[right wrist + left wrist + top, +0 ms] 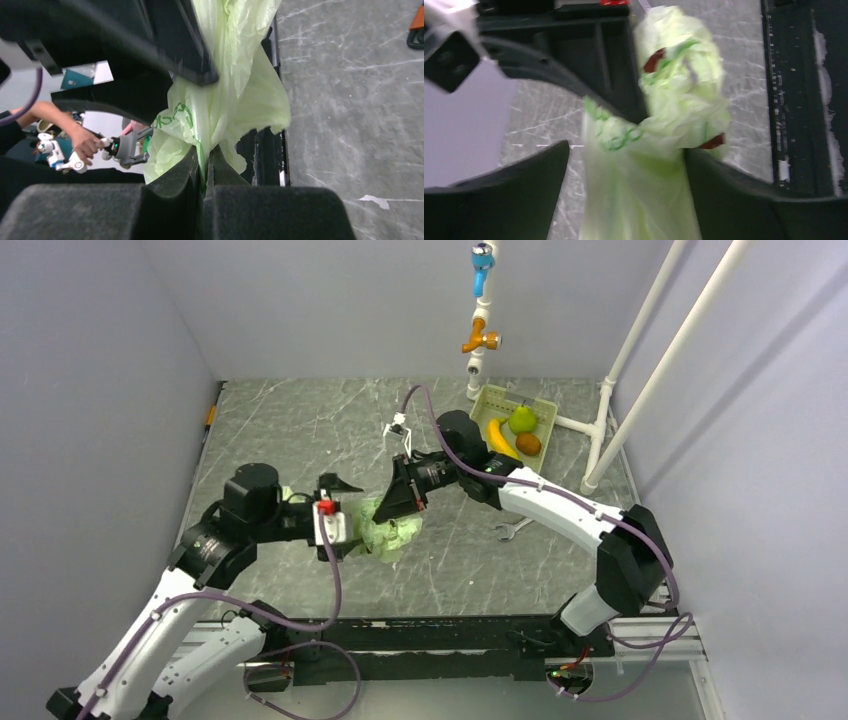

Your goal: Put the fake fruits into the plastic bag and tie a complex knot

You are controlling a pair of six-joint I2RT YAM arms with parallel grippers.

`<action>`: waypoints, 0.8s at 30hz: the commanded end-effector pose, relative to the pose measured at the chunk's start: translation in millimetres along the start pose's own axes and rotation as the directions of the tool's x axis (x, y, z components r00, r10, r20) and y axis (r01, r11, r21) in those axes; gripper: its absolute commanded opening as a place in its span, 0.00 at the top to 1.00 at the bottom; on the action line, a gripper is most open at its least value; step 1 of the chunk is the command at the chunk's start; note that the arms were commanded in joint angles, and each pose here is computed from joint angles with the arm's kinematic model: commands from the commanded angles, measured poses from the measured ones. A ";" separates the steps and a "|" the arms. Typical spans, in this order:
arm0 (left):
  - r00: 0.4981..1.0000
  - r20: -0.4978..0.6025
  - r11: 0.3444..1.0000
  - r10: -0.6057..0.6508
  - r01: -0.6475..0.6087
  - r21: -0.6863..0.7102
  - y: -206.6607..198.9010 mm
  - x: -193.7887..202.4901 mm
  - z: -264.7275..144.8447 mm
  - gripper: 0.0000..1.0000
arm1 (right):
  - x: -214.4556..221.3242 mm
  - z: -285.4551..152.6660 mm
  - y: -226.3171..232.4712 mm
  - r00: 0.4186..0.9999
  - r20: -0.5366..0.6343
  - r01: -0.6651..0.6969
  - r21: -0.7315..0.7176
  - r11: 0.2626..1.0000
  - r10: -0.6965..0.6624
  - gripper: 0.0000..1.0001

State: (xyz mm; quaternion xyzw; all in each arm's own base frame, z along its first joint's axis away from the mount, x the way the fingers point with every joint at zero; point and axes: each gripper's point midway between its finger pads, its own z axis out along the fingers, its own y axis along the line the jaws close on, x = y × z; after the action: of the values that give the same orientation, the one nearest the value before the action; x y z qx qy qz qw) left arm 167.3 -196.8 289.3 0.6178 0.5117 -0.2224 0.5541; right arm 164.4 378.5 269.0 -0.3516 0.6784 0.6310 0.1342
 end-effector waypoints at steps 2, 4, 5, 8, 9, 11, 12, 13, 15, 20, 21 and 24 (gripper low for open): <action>0.983 -0.177 0.999 0.042 -0.042 0.006 -1.7 23.0 3.4 0.55 | -25.2 -4.5 32.5 0.995 0.004 0.101 -0.110 0.989 -0.102 1.00; 0.970 -0.239 0.998 -0.047 0.034 -0.059 6.7 32.8 -1.6 0.99 | -10.2 -17.2 27.0 0.996 -0.055 0.070 -0.090 0.994 -0.075 1.00; 0.967 -0.237 0.993 -0.090 0.067 -0.102 11.2 34.5 -7.4 1.00 | -2.8 -25.6 20.3 0.995 -0.075 0.065 -0.065 0.996 -0.069 1.00; 0.961 -0.141 0.957 -0.237 0.206 -0.204 22.5 31.2 -25.6 1.00 | 14.3 -56.6 -4.6 0.991 -0.106 0.092 0.047 0.995 -0.087 0.97; 0.951 -0.108 0.940 -0.291 0.263 -0.218 23.5 31.1 -31.3 1.00 | 18.5 -68.5 -15.3 0.987 -0.115 0.119 0.099 0.988 -0.108 0.93; 0.914 -0.052 0.899 -0.402 0.383 -0.214 21.5 31.0 -37.2 1.00 | 19.3 -92.3 -31.7 0.986 -0.104 0.150 0.190 0.970 -0.132 0.77; 0.882 -0.025 0.866 -0.470 0.456 -0.202 19.9 32.2 -36.9 1.00 | 16.8 -102.5 -36.3 0.983 -0.096 0.175 0.236 0.956 -0.156 0.68; 0.853 0.006 0.838 -0.522 0.515 -0.183 19.4 31.7 -36.0 1.00 | 13.2 -110.4 -39.7 0.981 -0.083 0.194 0.271 0.943 -0.178 0.62; 0.795 0.064 0.786 -0.603 0.606 -0.122 19.6 25.0 -29.2 1.00 | 3.8 -120.1 -39.1 0.974 -0.050 0.227 0.315 0.921 -0.223 0.38; 0.677 0.180 0.674 -0.714 0.734 -0.087 43.7 10.0 -20.3 1.00 | -8.7 -128.4 -10.7 0.935 0.031 0.321 0.356 0.878 -0.354 0.00; 0.655 0.199 0.656 -0.729 0.752 -0.070 46.8 6.0 -19.1 1.00 | -12.3 -128.5 -3.3 0.918 0.065 0.341 0.374 0.862 -0.391 0.00; 0.586 0.238 0.595 -0.774 0.803 -0.042 57.0 1.6 -16.2 1.00 | -18.1 -116.1 17.2 0.856 0.131 0.413 0.410 0.813 -0.501 0.00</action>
State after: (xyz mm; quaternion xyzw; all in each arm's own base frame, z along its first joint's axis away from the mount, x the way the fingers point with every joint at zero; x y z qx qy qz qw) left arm 210.7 -162.6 284.4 0.3057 0.7158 -0.3956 0.4875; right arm 202.5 258.6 278.8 -0.3902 0.7101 0.4853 0.3287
